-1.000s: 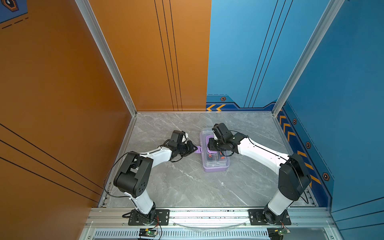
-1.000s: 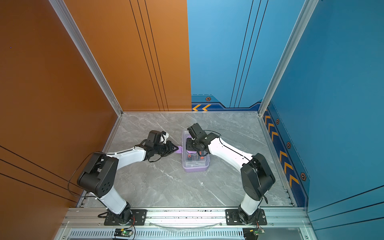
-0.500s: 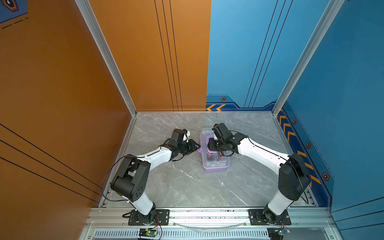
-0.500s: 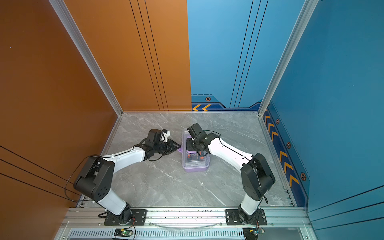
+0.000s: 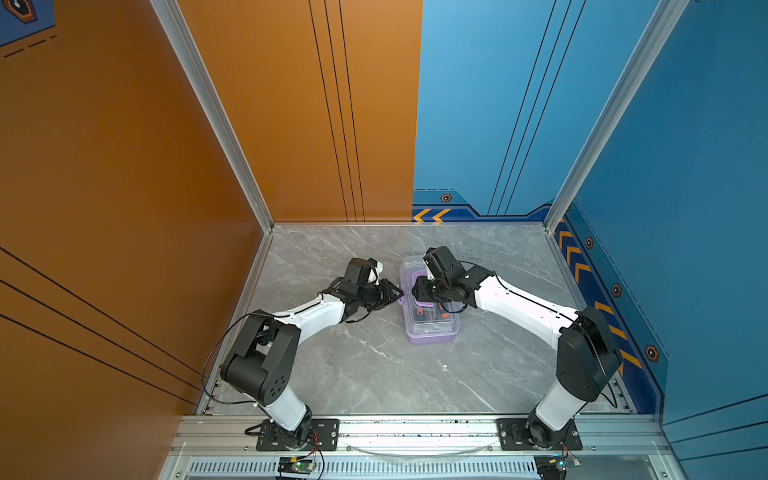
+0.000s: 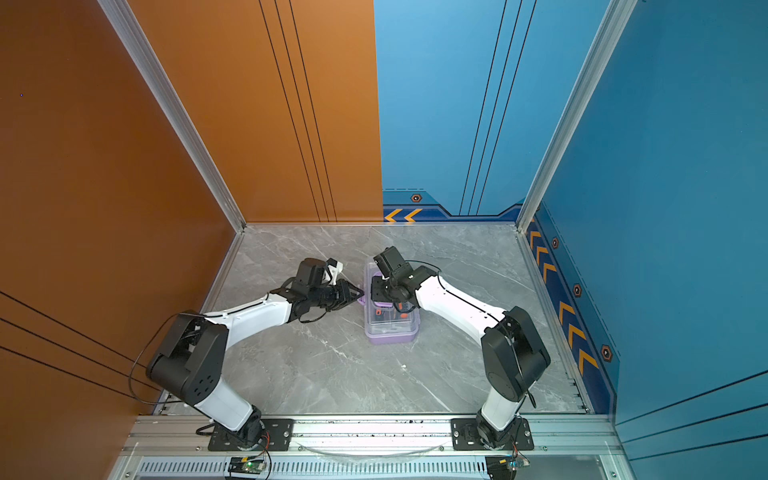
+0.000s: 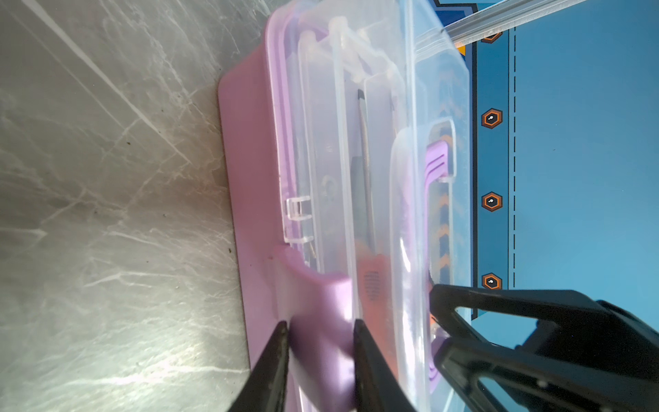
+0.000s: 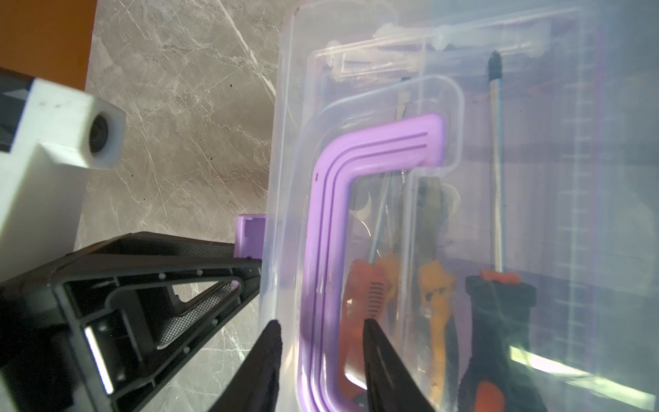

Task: Pack the tool kit

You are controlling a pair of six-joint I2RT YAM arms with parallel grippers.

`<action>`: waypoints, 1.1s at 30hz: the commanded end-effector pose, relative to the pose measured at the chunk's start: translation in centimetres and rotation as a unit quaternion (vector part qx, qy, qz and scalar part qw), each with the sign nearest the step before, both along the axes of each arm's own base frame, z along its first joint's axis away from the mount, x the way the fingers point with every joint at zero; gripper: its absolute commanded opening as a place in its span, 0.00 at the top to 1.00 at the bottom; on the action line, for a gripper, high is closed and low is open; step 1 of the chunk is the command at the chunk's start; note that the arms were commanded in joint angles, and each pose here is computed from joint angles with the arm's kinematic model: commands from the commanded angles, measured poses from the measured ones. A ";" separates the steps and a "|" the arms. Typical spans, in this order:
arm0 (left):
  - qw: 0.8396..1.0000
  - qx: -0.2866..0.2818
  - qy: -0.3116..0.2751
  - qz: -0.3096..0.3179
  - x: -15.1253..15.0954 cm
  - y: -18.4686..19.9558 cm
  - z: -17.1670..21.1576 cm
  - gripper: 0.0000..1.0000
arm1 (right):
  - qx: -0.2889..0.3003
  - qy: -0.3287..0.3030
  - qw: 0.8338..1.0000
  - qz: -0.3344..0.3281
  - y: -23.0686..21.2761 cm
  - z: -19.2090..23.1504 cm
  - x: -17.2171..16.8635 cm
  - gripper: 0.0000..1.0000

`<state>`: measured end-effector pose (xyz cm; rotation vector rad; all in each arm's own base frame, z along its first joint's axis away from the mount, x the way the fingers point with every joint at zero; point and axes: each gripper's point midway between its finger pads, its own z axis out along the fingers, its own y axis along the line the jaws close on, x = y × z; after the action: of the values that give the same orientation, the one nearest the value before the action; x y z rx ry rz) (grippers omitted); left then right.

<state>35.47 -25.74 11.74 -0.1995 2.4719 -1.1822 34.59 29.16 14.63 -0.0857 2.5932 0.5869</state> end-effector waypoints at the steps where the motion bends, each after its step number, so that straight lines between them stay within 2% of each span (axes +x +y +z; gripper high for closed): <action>1: 1.000 -0.007 -0.028 -0.011 0.0 -0.8 2.4 0.68 | -0.016 0.005 1.000 -0.002 -1.0 -0.4 -0.7 0.58; 13: 0.999 -0.007 -0.035 -0.001 0.1 -0.6 2.7 0.65 | -0.016 0.009 1.000 -0.001 -1.0 -0.6 -0.8 0.58; 33: 1.000 -0.007 -0.011 -0.010 0.2 -1.2 0.3 0.74 | -0.021 0.018 1.000 -0.002 -1.1 -1.5 -0.8 0.62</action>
<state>35.61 -26.22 12.53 -0.1799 2.4392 -1.1922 34.56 29.26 14.44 -0.0886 2.5910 0.5969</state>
